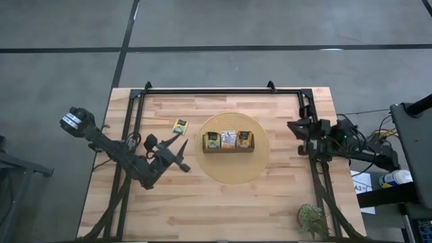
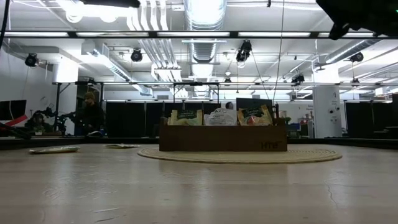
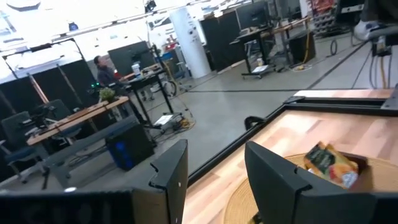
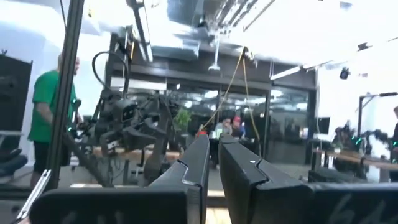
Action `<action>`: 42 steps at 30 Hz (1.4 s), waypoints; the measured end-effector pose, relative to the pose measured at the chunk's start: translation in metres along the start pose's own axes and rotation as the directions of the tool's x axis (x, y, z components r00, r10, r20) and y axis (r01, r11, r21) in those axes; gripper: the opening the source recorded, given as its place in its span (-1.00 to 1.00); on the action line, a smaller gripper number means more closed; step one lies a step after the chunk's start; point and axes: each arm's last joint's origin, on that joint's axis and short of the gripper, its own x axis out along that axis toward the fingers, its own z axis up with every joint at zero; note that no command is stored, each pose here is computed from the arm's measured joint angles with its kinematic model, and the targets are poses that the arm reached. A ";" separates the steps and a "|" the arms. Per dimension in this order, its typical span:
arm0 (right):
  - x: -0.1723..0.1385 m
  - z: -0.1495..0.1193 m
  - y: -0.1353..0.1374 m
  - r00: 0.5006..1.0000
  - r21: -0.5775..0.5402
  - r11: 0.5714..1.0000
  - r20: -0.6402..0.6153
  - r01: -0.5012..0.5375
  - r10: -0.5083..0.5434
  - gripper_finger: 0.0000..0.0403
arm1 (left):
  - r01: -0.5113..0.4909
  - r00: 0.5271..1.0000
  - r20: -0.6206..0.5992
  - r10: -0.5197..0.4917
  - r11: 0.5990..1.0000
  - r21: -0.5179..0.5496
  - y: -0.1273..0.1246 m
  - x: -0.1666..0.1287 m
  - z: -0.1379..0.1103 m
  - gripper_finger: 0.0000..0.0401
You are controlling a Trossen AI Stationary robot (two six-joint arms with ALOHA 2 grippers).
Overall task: Pick & Place Tea
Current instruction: Put the yellow tea bag into the left section of the wooden organizer
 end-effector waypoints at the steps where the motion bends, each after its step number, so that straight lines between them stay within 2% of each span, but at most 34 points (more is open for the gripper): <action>1: -0.004 -0.001 0.001 1.000 -0.005 1.000 0.019 0.001 -0.001 -0.83 | 0.003 1.000 0.001 -0.003 1.000 -0.007 0.000 -0.001 -0.001 -0.24; 4: -0.009 -0.004 0.002 0.998 -0.032 0.999 0.066 -0.003 0.005 -0.83 | 0.039 0.999 0.017 -0.038 0.998 -0.041 -0.001 -0.001 -0.004 -0.24; 9: -0.007 -0.017 0.002 1.000 -0.062 0.998 0.001 -0.012 0.012 -0.83 | 0.213 0.974 0.095 -0.205 0.973 -0.085 -0.005 0.001 -0.010 -0.24; 12: -0.007 -0.029 0.001 0.999 -0.098 0.995 -0.043 0.026 -0.031 -0.83 | 0.271 0.958 0.117 -0.260 0.958 -0.090 -0.006 0.006 -0.015 -0.24; 16: -0.009 -0.040 -0.001 0.989 -0.103 0.990 -0.103 0.096 -0.107 -0.83 | 0.300 0.951 0.115 -0.286 0.945 -0.131 -0.004 0.022 -0.030 -0.24; 19: -0.010 -0.044 -0.001 0.983 -0.100 0.991 -0.152 0.091 -0.106 -0.83 | 0.408 0.913 0.116 -0.392 0.891 -0.198 -0.001 0.043 -0.046 -0.24; 22: -0.010 -0.048 0.000 0.978 -0.089 0.993 -0.187 0.077 -0.093 -0.83 | 0.549 0.832 0.082 -0.549 0.790 -0.273 0.005 0.070 -0.065 -0.24; 24: -0.011 -0.051 0.000 0.972 -0.088 0.994 -0.218 0.071 -0.089 -0.83 | 0.589 0.791 0.029 -0.612 0.747 -0.307 0.010 0.085 -0.077 -0.24; 26: -0.012 -0.055 0.001 0.963 -0.088 0.995 -0.261 0.051 -0.073 -0.83 | 0.571 0.790 -0.029 -0.612 0.753 -0.326 0.016 0.094 -0.088 -0.24; 28: -0.013 -0.059 0.001 0.953 -0.092 0.995 -0.296 0.034 -0.060 -0.83 | 0.542 0.804 -0.066 -0.591 0.775 -0.325 0.020 0.098 -0.095 -0.24; 34: -0.016 -0.067 0.002 0.926 -0.126 0.992 -0.373 0.010 -0.056 -0.83 | 0.521 0.819 -0.099 -0.565 0.804 -0.286 0.023 0.096 -0.104 -0.24; 39: -0.017 -0.071 0.000 0.900 -0.212 0.976 -0.414 0.052 -0.138 -0.83 | 0.520 0.814 -0.144 -0.563 0.816 -0.254 0.023 0.095 -0.108 -0.24; 42: -0.018 -0.072 -0.002 0.880 -0.252 0.963 -0.430 0.095 -0.199 -0.83 | 0.489 0.824 -0.213 -0.526 0.848 -0.203 0.026 0.094 -0.113 -0.24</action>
